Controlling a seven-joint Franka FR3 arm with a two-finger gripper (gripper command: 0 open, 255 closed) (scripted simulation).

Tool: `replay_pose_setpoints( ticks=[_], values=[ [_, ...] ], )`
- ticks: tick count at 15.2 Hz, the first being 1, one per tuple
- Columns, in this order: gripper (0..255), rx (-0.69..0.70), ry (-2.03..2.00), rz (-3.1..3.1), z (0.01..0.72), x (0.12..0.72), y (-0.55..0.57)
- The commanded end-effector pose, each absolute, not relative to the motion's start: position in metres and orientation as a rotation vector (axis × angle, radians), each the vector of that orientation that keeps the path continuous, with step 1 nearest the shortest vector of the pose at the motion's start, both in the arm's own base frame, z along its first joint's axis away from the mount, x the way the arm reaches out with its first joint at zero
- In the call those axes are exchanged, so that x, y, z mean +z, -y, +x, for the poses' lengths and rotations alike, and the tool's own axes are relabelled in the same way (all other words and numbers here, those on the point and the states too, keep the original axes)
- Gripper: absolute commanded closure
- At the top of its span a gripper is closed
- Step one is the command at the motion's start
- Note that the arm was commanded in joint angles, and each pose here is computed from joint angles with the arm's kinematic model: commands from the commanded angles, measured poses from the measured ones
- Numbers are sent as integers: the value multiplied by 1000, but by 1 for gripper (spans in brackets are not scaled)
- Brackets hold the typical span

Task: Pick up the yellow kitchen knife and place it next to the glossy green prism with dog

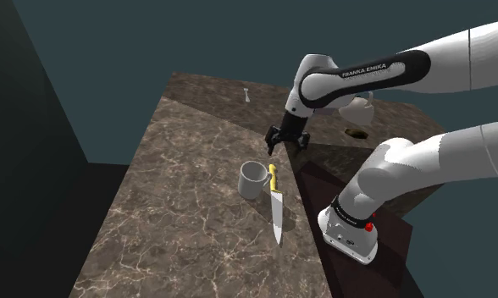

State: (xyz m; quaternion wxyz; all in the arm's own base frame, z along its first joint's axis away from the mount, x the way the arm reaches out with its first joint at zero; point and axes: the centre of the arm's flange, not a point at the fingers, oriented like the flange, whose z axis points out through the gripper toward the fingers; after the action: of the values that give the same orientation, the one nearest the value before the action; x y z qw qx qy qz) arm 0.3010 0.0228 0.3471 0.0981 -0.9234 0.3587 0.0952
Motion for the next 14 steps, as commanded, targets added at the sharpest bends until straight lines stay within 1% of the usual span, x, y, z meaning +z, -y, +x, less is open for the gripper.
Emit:
replay_pose_setpoints(
  ticks=[1, 3, 11, 14],
  values=[
    [0, 316, -1152, -2683, 295, 321, -33],
    [0, 351, -1233, -2632, 290, 296, -41],
    [0, 353, -1237, -2630, 285, 257, -53],
    [0, 353, -1237, -2630, 285, 257, -53]
  ],
)
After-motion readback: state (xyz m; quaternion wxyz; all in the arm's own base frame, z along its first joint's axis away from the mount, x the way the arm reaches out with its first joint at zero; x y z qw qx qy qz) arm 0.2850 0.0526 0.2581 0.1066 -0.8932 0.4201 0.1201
